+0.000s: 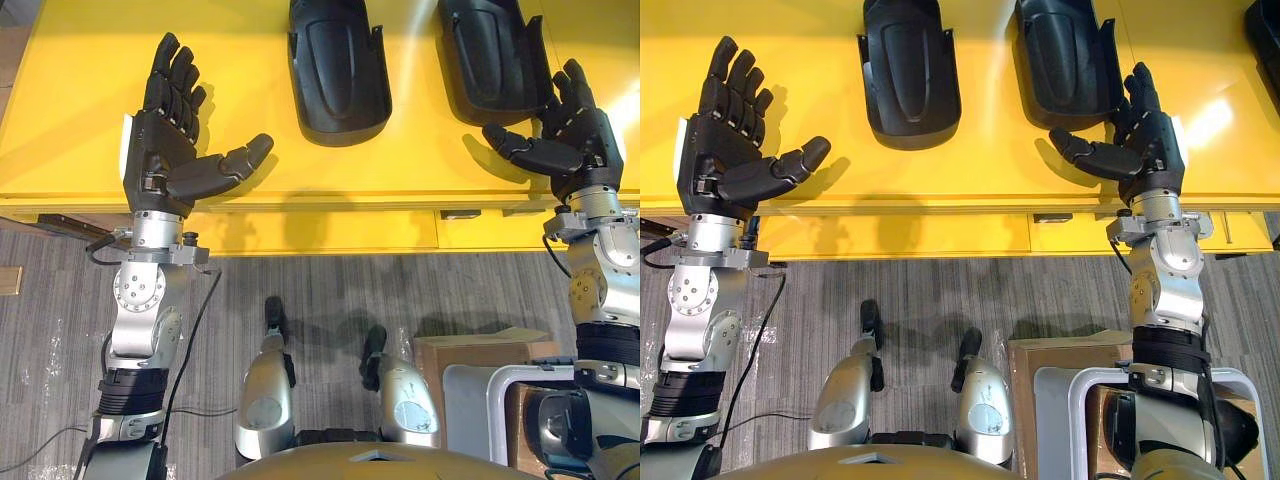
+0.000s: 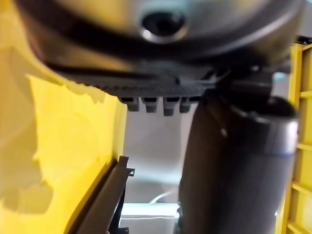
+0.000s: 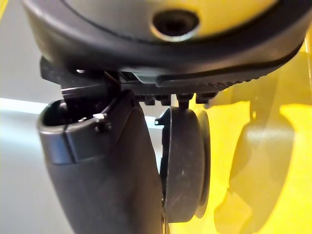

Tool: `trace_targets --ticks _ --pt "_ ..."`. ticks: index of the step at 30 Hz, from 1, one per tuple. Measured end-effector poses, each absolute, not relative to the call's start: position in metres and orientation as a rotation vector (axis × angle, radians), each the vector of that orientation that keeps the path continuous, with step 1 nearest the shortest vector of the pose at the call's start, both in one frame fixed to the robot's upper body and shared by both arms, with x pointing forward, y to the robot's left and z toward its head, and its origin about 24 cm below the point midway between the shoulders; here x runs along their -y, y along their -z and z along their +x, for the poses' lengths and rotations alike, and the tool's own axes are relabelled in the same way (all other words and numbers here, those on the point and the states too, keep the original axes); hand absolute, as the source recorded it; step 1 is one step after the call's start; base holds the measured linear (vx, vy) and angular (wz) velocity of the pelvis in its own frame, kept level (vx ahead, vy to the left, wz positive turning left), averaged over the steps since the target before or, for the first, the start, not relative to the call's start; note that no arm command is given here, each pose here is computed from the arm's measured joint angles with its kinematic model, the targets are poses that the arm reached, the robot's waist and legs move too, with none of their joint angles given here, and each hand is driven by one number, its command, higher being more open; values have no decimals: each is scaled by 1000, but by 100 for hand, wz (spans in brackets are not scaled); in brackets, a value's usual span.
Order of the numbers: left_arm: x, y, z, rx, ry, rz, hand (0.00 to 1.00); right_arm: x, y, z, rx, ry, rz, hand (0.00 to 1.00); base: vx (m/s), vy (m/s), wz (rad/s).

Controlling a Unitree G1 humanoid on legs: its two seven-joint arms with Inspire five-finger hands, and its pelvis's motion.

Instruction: Walk over and take three plastic housings, then place them on the shelf

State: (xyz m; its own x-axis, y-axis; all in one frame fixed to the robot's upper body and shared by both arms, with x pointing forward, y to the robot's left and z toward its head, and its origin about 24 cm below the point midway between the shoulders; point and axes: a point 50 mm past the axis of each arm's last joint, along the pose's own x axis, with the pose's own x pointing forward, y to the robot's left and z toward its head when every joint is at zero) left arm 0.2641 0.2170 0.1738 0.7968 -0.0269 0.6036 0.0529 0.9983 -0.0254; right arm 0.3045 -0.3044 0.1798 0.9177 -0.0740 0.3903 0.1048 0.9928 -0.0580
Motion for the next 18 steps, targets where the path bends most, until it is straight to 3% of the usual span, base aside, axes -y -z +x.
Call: trace_targets --ticks 6,10,14,18 --pt "-216 -173 264 646 37 -33 100 299 -187 301 503 199 -140 100 0 0 0" --pt "-208 -171 265 643 29 -40 100 267 -241 268 918 316 -286 100 10 -7 0" --pt "-193 -170 264 643 63 -61 100 238 -273 239 1194 224 -347 100 34 -30 3" --pt "-184 -174 263 667 76 -99 100 219 -262 248 1128 118 -281 100 -9 -34 4"
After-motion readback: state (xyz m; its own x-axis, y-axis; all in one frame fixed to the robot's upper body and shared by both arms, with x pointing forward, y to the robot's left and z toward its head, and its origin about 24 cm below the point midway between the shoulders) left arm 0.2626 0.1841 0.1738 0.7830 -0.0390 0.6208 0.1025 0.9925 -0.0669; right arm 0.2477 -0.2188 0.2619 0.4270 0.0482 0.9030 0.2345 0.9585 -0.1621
